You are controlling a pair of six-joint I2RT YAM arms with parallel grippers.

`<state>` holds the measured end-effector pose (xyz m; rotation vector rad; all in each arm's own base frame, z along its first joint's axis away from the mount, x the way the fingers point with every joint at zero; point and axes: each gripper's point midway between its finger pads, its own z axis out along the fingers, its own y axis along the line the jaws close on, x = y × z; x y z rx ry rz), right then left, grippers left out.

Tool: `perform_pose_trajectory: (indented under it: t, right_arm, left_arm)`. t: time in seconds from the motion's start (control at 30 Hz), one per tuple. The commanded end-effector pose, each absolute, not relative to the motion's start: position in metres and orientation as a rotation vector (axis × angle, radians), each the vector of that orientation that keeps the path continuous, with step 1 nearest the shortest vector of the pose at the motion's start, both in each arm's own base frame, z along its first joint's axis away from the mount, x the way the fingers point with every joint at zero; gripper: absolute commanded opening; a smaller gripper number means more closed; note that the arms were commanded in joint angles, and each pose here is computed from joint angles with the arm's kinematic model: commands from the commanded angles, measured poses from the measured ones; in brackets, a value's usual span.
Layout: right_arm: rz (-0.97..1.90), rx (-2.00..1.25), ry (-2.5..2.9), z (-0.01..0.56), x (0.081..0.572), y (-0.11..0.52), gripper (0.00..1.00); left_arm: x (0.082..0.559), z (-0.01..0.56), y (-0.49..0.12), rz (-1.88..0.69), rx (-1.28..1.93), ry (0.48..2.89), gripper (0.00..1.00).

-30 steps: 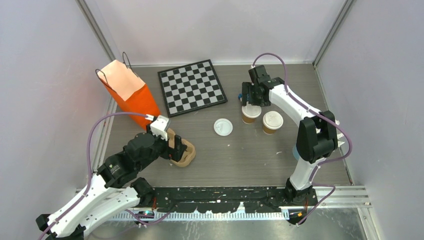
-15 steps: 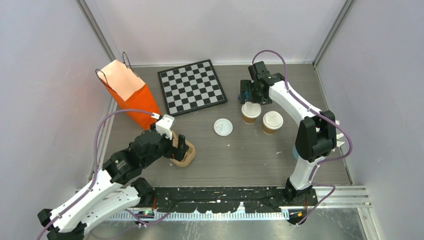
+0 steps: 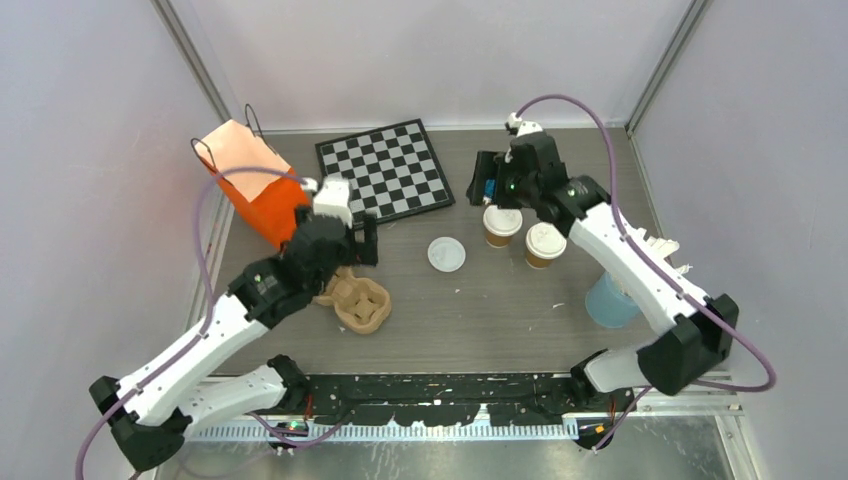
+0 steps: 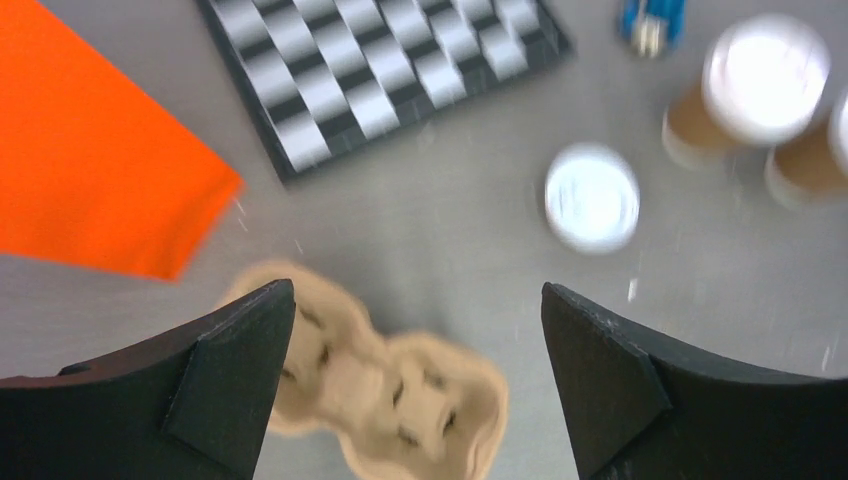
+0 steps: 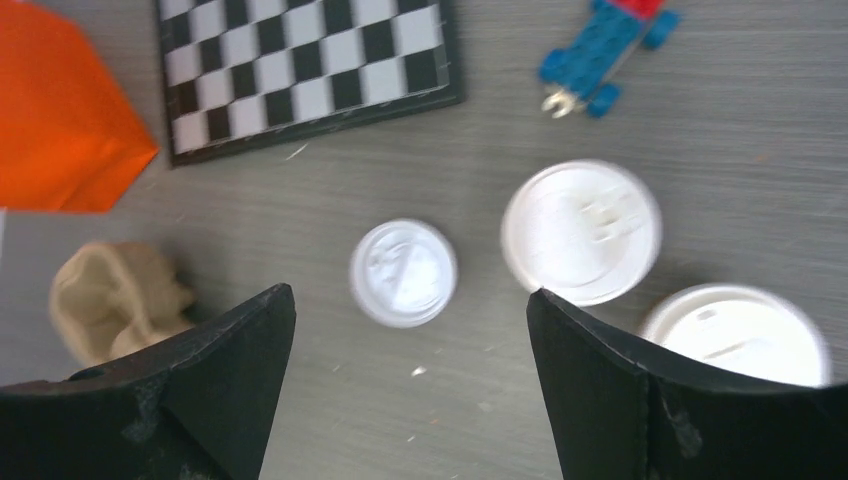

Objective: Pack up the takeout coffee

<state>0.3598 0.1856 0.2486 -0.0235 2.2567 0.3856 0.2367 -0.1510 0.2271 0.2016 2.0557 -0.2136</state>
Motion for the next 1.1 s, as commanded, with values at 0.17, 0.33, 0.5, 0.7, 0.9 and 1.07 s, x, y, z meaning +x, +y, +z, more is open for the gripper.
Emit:
perform_pose_trajectory:
  t: [0.17,0.33,0.5,0.7,0.9,1.07]
  right_arm:
    - [0.752,-0.051,2.17,0.274,0.251,0.261,0.89]
    - [0.708,0.001,2.12,0.307,0.23,0.223,0.9]
    - [0.724,0.008,2.057,0.338,0.222,0.21,0.9]
    - [0.708,-0.042,2.139,0.339,0.218,0.216,0.9]
    - [0.698,-0.058,2.169,0.354,0.222,0.223,0.9]
    - [0.691,-0.096,2.165,0.357,0.223,0.225,0.9]
  left_arm:
    - [0.311,0.388,-0.092,0.137,-0.128,1.83,0.97]
    - [0.348,0.383,-0.061,0.161,-0.338,1.892,0.89]
    - [0.372,0.364,-0.03,0.192,-0.477,1.882,0.85]
    - [0.398,0.349,-0.006,0.204,-0.548,1.886,0.76]
    - [0.426,0.338,0.007,0.237,-0.566,1.872,0.73]
    - [0.446,0.331,0.016,0.27,-0.569,1.86,0.65]
